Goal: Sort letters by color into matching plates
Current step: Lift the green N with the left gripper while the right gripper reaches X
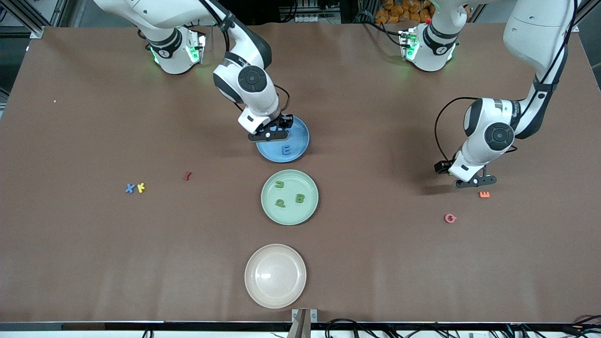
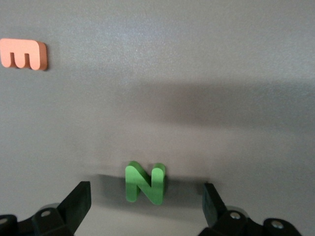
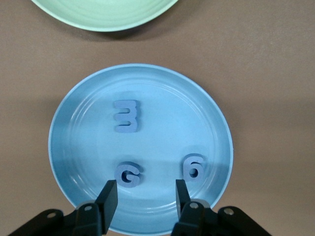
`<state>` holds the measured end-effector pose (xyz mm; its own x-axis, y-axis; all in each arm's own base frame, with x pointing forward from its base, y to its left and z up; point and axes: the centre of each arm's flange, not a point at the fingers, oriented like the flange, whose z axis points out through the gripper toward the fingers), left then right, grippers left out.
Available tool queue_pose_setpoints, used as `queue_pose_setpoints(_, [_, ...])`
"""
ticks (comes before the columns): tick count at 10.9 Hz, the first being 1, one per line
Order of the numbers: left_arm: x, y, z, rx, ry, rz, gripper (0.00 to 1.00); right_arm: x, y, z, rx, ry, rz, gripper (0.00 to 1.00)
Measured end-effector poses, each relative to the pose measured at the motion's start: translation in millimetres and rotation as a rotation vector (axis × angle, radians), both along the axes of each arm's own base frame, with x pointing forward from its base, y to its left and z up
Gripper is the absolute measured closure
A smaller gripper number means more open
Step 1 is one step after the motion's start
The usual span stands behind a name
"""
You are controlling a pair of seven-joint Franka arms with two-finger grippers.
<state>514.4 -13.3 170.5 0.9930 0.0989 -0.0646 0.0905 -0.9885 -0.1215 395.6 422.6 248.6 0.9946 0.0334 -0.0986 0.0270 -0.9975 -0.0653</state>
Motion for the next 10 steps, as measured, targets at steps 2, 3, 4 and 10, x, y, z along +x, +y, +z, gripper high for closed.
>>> queue_pose_setpoints(2, [-1,4,-2,0.0,0.005,0.006,0.0,6,-4,2,-0.002,-0.001,-0.011,0.44])
queue_pose_setpoints(3, [-1,6,-4,-0.002,0.004,0.007,0.0,14,-12,7,-0.013,0.0,-0.011,0.44])
queue_pose_setpoints(4, [-1,6,-4,-0.003,0.002,0.005,0.0,24,-25,14,-0.029,0.004,0.007,0.44])
queue_pose_setpoints(10, [-1,5,-6,-0.01,-0.006,0.004,0.04,95,-166,57,-0.094,0.01,0.23,0.44])
